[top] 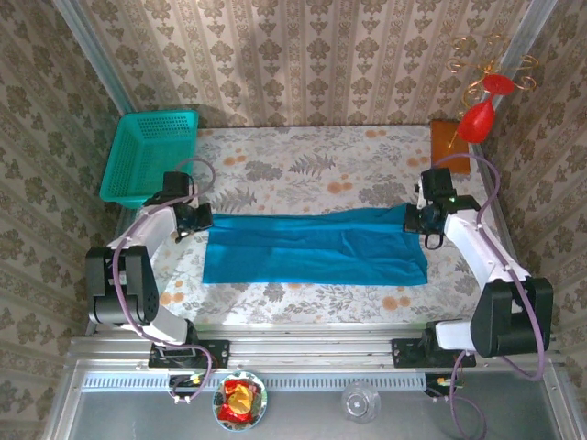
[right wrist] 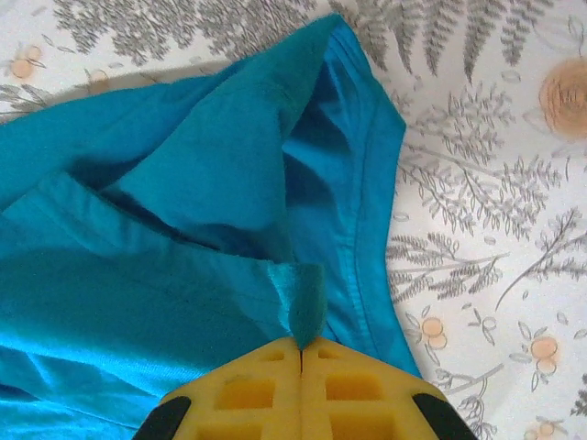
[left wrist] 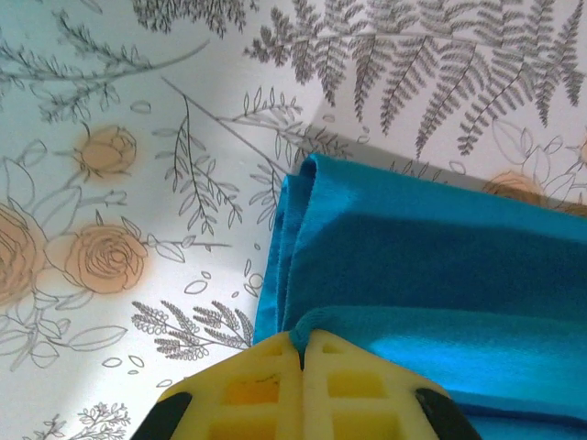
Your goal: Fold the inside-out t-shirt
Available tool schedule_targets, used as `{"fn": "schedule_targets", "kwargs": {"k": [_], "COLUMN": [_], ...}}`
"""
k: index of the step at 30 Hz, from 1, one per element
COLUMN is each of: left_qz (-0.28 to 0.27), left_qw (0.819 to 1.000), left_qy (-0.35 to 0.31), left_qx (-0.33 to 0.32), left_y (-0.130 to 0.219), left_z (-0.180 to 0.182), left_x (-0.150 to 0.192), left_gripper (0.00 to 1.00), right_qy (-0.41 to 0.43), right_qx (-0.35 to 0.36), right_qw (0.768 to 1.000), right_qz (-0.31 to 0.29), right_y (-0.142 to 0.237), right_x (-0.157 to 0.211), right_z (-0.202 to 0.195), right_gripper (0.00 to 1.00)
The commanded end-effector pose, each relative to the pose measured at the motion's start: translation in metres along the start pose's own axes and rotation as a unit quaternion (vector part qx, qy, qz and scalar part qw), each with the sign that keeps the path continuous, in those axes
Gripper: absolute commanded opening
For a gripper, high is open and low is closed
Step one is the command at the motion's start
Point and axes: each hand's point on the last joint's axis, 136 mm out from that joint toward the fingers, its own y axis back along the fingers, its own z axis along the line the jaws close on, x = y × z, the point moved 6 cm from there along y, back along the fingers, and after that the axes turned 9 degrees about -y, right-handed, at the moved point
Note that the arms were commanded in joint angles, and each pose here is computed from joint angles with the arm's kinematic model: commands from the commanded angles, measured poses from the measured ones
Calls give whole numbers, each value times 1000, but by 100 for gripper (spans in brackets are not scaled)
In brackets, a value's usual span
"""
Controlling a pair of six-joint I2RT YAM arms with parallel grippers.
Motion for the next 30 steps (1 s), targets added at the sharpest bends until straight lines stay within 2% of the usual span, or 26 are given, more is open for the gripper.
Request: {"fn": "schedule_targets", "kwargs": {"k": [1, 2, 5, 8, 10, 14, 17, 22, 25, 30], "left_qz": [-15, -13, -16, -26, -34, -48, -40, 25, 60, 113], "left_qw": [1000, 1000, 999, 999, 999, 998, 999, 998, 996, 991], "left_qy": [19, 21, 25, 26, 25, 14, -7, -56, -65, -64], "left_qx": [3, 2, -10, -29, -34, -24, 1, 19, 16, 5], "left_y": [6, 6, 9, 19, 27, 41, 43, 26, 11, -9], "left_z": [0, 0, 3, 7, 7, 2, -11, -36, -42, -37], "left_x": [2, 5, 12, 15, 15, 8, 3, -2, -1, 10], "left_gripper": [6, 8, 17, 28, 33, 35, 35, 35, 35, 35], "right_qy": [-34, -42, -66, -81, -84, -77, -54, -9, 20, 30], "right_qx": [28, 34, 42, 43, 36, -8, -62, -130, -126, -40], "right_qw": [999, 998, 997, 995, 995, 995, 995, 991, 991, 997], "right_qz": [-20, -21, -25, -38, -50, -66, -49, 2, 29, 57], "right_y": [2, 2, 4, 11, 18, 29, 28, 16, 4, -26], "right_x": [7, 12, 26, 35, 36, 30, 23, 13, 8, -2], "right_z": [-10, -13, -21, -25, -24, -9, 16, 62, 83, 84], "right_gripper": [4, 6, 18, 39, 46, 48, 48, 48, 48, 49]}}
